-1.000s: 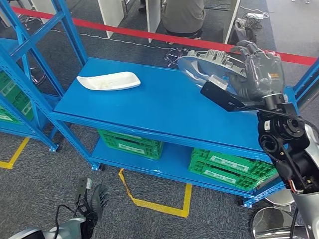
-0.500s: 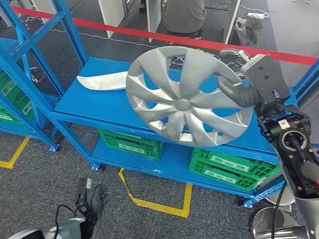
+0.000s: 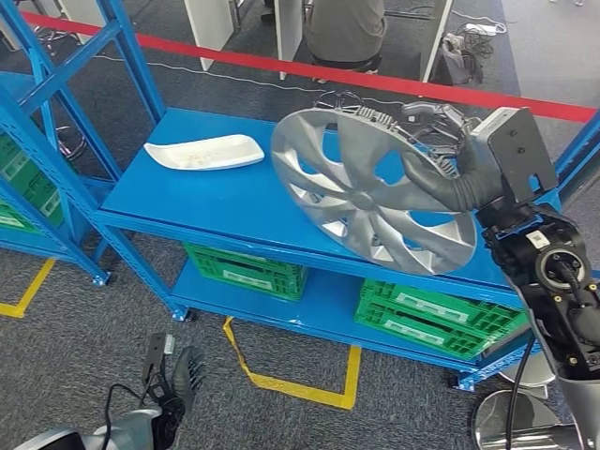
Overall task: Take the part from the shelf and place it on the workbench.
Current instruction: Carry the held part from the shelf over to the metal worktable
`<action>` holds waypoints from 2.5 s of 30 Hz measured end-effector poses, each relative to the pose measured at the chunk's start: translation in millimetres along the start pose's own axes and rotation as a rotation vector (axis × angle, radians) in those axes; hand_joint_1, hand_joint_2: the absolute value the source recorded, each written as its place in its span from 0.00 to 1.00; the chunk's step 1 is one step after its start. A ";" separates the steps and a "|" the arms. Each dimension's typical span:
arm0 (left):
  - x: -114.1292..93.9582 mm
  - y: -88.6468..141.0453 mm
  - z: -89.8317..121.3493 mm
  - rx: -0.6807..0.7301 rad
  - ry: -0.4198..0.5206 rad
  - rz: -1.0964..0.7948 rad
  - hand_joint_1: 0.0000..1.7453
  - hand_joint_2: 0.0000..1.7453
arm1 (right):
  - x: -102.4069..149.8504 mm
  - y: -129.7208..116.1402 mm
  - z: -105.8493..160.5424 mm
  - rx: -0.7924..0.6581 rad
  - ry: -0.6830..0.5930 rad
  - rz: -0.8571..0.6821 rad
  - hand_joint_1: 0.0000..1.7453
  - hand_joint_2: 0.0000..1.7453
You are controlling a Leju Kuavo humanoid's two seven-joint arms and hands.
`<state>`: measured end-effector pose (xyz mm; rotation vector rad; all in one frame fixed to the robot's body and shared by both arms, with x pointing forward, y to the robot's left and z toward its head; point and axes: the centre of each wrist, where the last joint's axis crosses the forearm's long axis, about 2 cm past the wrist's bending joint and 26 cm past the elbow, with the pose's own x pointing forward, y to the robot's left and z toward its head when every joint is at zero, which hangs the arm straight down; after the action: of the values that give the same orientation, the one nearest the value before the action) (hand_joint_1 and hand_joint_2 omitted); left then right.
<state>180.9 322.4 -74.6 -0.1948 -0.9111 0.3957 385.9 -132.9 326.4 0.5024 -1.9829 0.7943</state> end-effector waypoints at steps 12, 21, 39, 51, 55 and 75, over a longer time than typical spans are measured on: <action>6.0 -5.2 -4.6 -0.016 -0.010 -0.009 0.00 0.00 | 3.8 -0.1 4.3 0.099 -0.092 -0.118 1.00 1.00; 7.3 -7.2 -5.9 -0.022 -0.012 -0.014 0.00 0.00 | 6.4 6.6 13.1 0.116 -0.121 -0.136 1.00 1.00; 11.1 -13.1 -9.5 -0.033 -0.008 -0.017 0.00 0.00 | 19.1 9.4 16.7 0.145 -0.175 -0.111 1.00 1.00; 12.4 -17.1 -11.3 -0.027 -0.011 -0.029 0.00 0.00 | 23.0 12.7 19.0 0.106 -0.249 -0.097 1.00 1.00; 13.2 -18.8 -12.2 -0.030 -0.013 -0.027 0.00 0.00 | 23.0 12.9 19.1 0.091 -0.248 -0.105 1.00 1.00; 13.8 -23.3 -13.6 -0.041 -0.011 -0.024 0.00 0.00 | 14.7 20.5 24.4 0.124 -0.298 -0.191 1.00 1.00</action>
<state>205.2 306.9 -65.0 -0.2186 -0.9321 0.3563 351.2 -136.0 323.1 0.9139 -2.1229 0.7592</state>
